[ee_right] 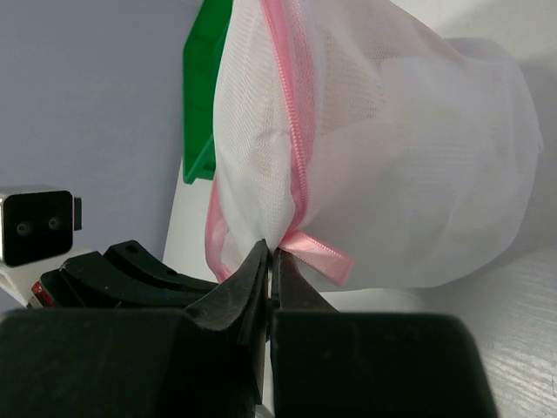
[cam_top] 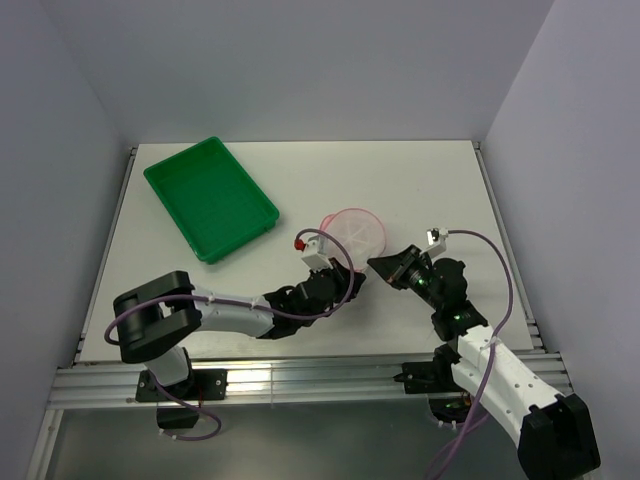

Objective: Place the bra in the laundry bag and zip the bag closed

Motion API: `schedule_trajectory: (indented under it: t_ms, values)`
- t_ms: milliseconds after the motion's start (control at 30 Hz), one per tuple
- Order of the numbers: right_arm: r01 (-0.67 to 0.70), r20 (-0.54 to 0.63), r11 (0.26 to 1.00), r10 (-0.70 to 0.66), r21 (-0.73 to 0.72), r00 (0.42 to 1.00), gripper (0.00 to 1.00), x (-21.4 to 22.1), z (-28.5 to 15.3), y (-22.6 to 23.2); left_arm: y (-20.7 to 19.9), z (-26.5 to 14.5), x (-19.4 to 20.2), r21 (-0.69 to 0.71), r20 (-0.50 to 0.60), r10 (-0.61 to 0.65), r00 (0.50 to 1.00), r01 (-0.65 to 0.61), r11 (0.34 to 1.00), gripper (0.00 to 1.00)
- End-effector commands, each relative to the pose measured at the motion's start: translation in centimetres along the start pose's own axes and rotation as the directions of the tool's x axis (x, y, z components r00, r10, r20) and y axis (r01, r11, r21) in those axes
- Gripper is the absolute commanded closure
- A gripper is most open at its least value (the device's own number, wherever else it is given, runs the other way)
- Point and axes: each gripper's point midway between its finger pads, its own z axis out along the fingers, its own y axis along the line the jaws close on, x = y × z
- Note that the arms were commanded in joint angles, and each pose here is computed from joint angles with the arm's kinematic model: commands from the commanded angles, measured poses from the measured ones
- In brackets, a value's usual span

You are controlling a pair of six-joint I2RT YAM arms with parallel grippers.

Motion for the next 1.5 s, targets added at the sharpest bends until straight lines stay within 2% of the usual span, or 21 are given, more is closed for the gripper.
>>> schedule_trajectory:
  t_ms: [0, 267, 533, 833, 1100, 1133, 1233, 1333, 1367, 1433, 1467]
  values:
    - [0.043, -0.030, 0.998, -0.042, 0.038, 0.999, 1.00, 1.0, -0.1, -1.4, -3.3, -1.5, -2.0, 0.104, 0.033, -0.084, 0.996, 0.080, 0.991, 1.00]
    - [0.114, -0.065, 0.992, -0.111, 0.048, 0.992, 1.00, 0.4, 0.3, -0.7, -2.2, -3.7, -0.9, 0.129, -0.055, -0.060, 0.997, 0.067, 0.989, 1.00]
    - [0.167, -0.112, 0.984, -0.160, 0.057, 0.981, 1.00, -0.2, 0.9, -1.1, 0.2, -5.6, -2.9, 0.108, -0.026, -0.050, 0.998, 0.053, 0.993, 1.00]
    - [0.172, -0.088, 0.985, -0.172, -0.007, 0.981, 1.00, -1.1, 0.9, -0.2, 2.5, -6.5, -2.8, 0.109, -0.059, -0.041, 0.997, 0.047, 0.993, 1.00]
    - [0.143, -0.094, 0.989, -0.139, 0.032, 0.986, 1.00, -2.5, 2.2, -0.6, 4.7, -7.6, -5.7, 0.034, 0.027, 0.023, 0.999, -0.024, 0.999, 1.00]
    - [0.143, -0.093, 0.989, -0.139, 0.033, 0.986, 1.00, -2.8, 2.4, -0.5, 6.1, -7.7, -6.0, -0.026, 0.041, 0.066, 0.997, -0.065, 0.998, 1.00]
    - [0.165, -0.126, 0.984, -0.157, 0.059, 0.980, 1.00, -3.6, 3.2, -0.2, 7.1, -8.3, -7.1, -0.080, 0.073, 0.133, 0.988, -0.127, 0.989, 1.00]
    - [0.193, -0.134, 0.977, -0.180, 0.093, 0.975, 1.00, -5.0, 4.2, 0.0, 6.8, -8.6, -7.8, -0.080, 0.086, 0.179, 0.980, -0.173, 0.982, 1.00]
    - [0.197, -0.133, 0.976, -0.183, 0.097, 0.974, 0.89, -5.3, 4.4, 0.2, 6.0, -8.5, -7.8, -0.049, 0.085, 0.175, 0.981, -0.171, 0.984, 1.00]
    - [0.199, -0.130, 0.976, -0.186, 0.091, 0.974, 0.56, -5.9, 5.0, 1.0, 4.9, -8.0, -7.4, -0.004, 0.074, 0.172, 0.982, -0.172, 0.985, 1.00]
    - [0.202, -0.137, 0.976, -0.190, 0.084, 0.972, 0.29, -5.9, 5.1, 1.4, 3.4, -7.7, -7.5, 0.045, 0.080, 0.151, 0.985, -0.155, 0.987, 1.00]
